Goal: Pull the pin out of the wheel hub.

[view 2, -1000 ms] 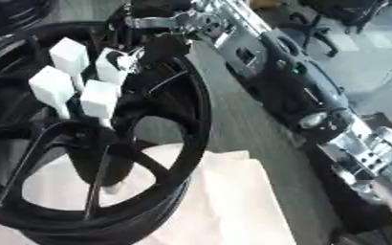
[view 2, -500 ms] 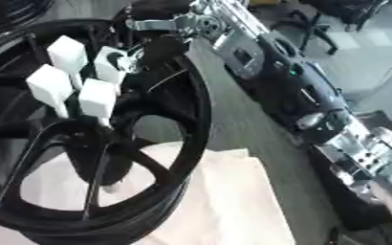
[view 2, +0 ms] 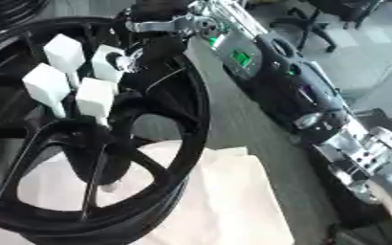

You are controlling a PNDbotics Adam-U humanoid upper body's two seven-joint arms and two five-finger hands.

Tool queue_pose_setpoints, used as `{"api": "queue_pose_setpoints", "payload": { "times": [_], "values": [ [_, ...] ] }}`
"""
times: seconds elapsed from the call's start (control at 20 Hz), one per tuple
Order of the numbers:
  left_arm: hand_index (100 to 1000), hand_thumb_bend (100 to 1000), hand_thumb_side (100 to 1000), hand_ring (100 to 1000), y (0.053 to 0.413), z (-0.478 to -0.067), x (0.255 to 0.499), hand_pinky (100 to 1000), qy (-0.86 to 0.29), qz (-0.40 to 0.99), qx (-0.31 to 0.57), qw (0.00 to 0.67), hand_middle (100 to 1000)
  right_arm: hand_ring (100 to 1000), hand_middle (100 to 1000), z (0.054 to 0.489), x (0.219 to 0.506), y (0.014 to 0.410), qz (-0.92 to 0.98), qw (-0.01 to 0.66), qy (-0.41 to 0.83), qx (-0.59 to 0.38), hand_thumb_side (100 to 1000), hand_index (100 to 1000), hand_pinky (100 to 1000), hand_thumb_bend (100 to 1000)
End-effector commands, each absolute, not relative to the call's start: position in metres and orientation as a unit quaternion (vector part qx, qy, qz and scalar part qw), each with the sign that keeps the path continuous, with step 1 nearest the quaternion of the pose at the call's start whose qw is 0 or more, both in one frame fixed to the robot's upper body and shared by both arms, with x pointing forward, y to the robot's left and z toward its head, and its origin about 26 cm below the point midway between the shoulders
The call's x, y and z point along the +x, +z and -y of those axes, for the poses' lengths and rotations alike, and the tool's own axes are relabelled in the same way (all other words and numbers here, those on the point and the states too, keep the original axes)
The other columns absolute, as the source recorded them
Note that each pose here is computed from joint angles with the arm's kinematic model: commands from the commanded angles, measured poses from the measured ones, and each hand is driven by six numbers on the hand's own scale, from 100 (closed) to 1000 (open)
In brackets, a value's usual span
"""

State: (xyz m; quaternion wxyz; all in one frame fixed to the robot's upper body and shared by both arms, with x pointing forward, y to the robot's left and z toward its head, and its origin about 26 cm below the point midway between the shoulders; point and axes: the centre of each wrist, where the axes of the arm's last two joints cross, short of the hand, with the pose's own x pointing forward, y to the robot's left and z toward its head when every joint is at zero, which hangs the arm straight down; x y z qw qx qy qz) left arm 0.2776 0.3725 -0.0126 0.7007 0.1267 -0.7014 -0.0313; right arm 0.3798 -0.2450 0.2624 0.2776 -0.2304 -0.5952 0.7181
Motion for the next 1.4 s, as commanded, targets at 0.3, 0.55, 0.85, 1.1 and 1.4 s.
{"api": "queue_pose_setpoints", "payload": {
  "times": [0.3,0.55,0.85,1.1,1.4],
  "values": [
    [809,132,1000,957,-0.0043,-0.3782,0.2807,889,-0.043,0.707,0.138,0.693,955,735,759,0.2512,0.3806,0.2713,0.596,0.275,0.712,-0.250,1000,944,646,100],
    [809,131,1000,957,-0.0040,-0.3780,0.2812,889,-0.044,0.707,0.138,0.692,955,737,761,0.2513,0.3820,0.2692,0.592,0.276,0.714,-0.252,1000,945,648,100],
    [809,131,1000,957,-0.0040,-0.3782,0.2812,889,-0.044,0.707,0.139,0.692,954,738,761,0.2512,0.3830,0.2689,0.590,0.274,0.717,-0.252,1000,945,650,100],
    [809,131,1000,957,-0.0039,-0.3781,0.2816,889,-0.045,0.707,0.139,0.692,954,738,762,0.2505,0.3840,0.2677,0.590,0.275,0.716,-0.252,1000,947,649,100],
    [810,132,1000,957,-0.0042,-0.3780,0.2817,889,-0.045,0.706,0.140,0.692,953,740,764,0.2502,0.3850,0.2670,0.588,0.274,0.715,-0.258,1000,935,651,100]
  ]
}}
